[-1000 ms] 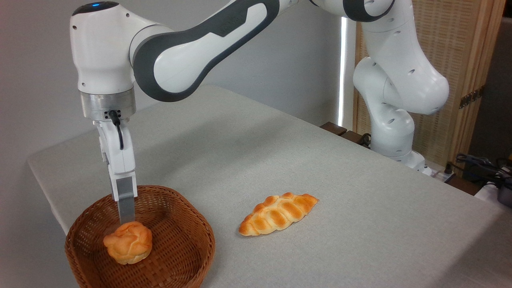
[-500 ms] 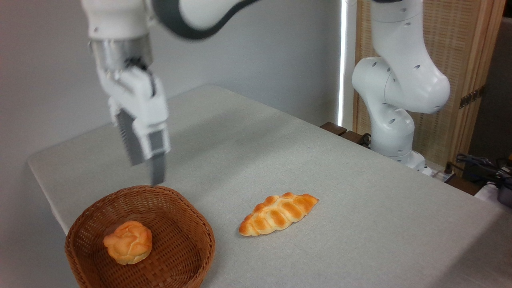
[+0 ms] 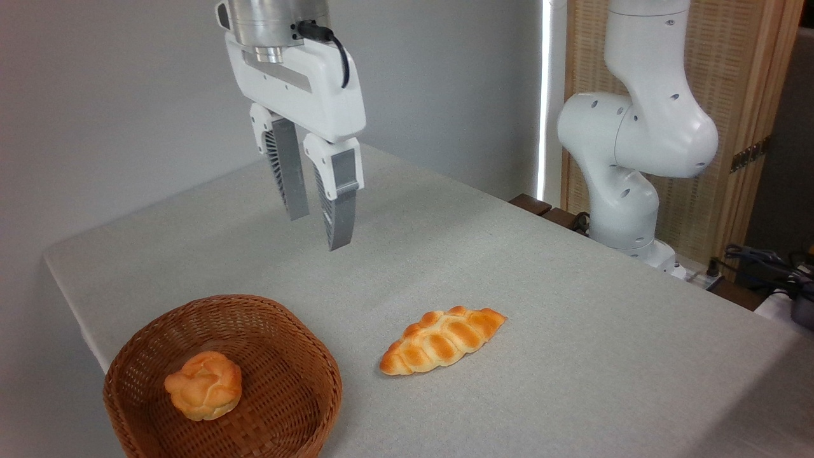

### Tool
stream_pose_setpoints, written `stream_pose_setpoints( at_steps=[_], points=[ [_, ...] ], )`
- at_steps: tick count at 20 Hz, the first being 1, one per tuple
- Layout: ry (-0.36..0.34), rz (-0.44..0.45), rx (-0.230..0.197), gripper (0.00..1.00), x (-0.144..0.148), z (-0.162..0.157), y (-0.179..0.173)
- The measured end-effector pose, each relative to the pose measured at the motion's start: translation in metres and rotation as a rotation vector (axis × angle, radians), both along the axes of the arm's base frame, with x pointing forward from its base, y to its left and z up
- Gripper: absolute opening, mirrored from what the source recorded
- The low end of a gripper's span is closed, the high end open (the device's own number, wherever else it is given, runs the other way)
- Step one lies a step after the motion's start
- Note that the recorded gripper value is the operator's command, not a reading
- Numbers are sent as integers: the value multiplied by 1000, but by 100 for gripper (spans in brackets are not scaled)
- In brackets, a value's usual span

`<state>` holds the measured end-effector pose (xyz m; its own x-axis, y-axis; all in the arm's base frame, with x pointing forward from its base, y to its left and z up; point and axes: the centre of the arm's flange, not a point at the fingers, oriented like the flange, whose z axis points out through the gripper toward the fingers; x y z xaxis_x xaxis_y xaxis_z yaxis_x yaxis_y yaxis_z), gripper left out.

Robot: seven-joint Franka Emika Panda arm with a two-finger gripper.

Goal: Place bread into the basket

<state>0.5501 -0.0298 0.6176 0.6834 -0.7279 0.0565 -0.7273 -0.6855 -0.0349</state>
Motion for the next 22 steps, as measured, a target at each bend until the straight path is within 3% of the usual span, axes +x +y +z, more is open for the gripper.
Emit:
stream_pose_setpoints(
  at_steps=[6,22],
  points=[
    [64,2,0,100,-6,-10,3],
    [62,1,-3,100,-6,-8,4]
  ],
)
